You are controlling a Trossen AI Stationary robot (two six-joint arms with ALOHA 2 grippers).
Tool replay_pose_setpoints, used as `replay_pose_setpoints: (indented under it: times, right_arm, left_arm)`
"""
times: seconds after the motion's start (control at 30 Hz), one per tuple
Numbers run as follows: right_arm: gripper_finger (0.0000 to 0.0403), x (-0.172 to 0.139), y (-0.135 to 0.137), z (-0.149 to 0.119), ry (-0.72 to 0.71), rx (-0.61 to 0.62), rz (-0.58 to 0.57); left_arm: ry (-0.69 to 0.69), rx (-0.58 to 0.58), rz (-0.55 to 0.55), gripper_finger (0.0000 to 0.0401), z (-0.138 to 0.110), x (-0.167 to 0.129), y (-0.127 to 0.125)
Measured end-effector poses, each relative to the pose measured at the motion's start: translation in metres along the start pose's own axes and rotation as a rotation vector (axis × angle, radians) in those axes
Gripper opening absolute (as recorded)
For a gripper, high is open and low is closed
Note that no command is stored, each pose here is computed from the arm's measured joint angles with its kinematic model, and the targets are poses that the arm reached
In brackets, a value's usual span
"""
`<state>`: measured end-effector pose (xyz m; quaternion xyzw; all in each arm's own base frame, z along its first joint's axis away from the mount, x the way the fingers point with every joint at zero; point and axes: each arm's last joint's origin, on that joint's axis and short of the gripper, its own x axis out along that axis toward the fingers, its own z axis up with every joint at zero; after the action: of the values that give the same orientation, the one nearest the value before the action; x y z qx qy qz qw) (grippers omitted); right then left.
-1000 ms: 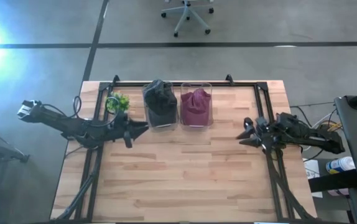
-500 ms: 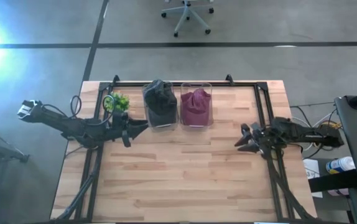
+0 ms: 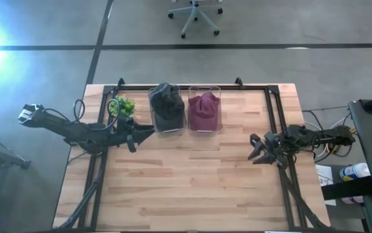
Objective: Pick & Place hat
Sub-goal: Return to Home Position
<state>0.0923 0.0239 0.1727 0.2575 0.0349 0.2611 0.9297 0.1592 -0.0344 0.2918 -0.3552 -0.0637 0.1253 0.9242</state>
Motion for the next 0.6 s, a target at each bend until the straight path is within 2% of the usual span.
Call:
replay_pose_setpoints:
  times: [0.2,0.6]
  right_arm:
    - [0.0131,0.0,0.0,0.0,0.001,0.0,-0.001]
    - [0.0127,0.0,0.0,0.0,0.003,0.001,-0.001]
  left_arm:
    - [-0.003,-0.003,-0.003,0.0153,0.001,-0.002,0.0]
    - [-0.071,-0.065,-0.065,0.0153,0.02,-0.019,-0.001]
